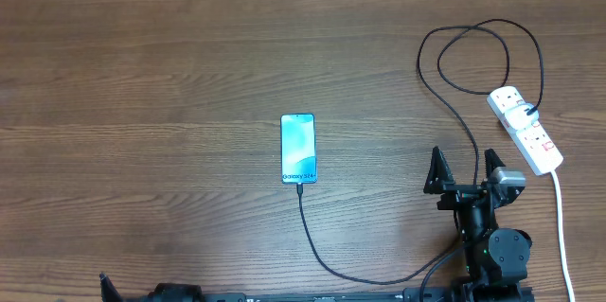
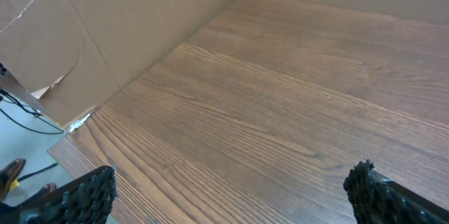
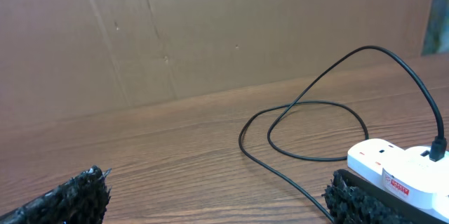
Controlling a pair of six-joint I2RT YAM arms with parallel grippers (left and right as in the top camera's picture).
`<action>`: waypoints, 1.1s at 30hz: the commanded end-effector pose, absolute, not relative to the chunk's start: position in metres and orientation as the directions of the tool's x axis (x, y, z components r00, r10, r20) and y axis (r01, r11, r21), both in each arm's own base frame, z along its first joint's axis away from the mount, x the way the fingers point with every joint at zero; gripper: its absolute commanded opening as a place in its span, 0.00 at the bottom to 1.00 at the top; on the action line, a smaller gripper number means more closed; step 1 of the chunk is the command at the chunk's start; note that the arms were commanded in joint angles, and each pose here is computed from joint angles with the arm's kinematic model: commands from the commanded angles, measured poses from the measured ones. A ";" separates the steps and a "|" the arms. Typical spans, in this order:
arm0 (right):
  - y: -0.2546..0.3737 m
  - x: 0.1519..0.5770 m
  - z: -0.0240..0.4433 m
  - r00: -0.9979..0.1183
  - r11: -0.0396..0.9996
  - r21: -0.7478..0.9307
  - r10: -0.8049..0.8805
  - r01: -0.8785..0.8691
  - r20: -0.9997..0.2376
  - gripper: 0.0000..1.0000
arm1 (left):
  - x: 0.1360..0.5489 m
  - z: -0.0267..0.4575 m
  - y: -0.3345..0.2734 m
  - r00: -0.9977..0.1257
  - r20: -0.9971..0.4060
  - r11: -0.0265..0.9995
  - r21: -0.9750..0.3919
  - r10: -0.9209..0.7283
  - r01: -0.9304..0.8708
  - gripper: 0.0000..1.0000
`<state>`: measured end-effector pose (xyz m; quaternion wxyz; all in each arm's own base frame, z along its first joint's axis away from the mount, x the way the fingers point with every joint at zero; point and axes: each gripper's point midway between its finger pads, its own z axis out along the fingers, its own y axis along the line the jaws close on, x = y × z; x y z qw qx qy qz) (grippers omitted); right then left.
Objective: Plug charger to phone and switch on socket
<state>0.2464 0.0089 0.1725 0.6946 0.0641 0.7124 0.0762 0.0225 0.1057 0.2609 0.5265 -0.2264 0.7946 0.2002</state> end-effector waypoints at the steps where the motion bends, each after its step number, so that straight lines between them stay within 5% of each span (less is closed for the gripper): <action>1: 0.011 0.246 0.171 -0.022 0.981 0.194 0.193 -0.028 -0.981 1.00 | 0.024 0.257 0.099 -0.327 -0.925 0.819 0.034 -0.191 -0.572 1.00; 28: 0.011 0.246 0.171 -0.022 0.981 0.194 0.193 -0.028 -0.981 1.00 | -0.002 0.217 0.086 -0.487 -0.835 0.773 0.126 -0.256 -0.622 0.99; 33: 0.011 0.246 0.171 -0.022 0.981 0.194 0.193 -0.028 -0.981 1.00 | 0.025 0.273 0.095 -0.220 -0.949 0.742 -0.020 -0.224 -0.670 1.00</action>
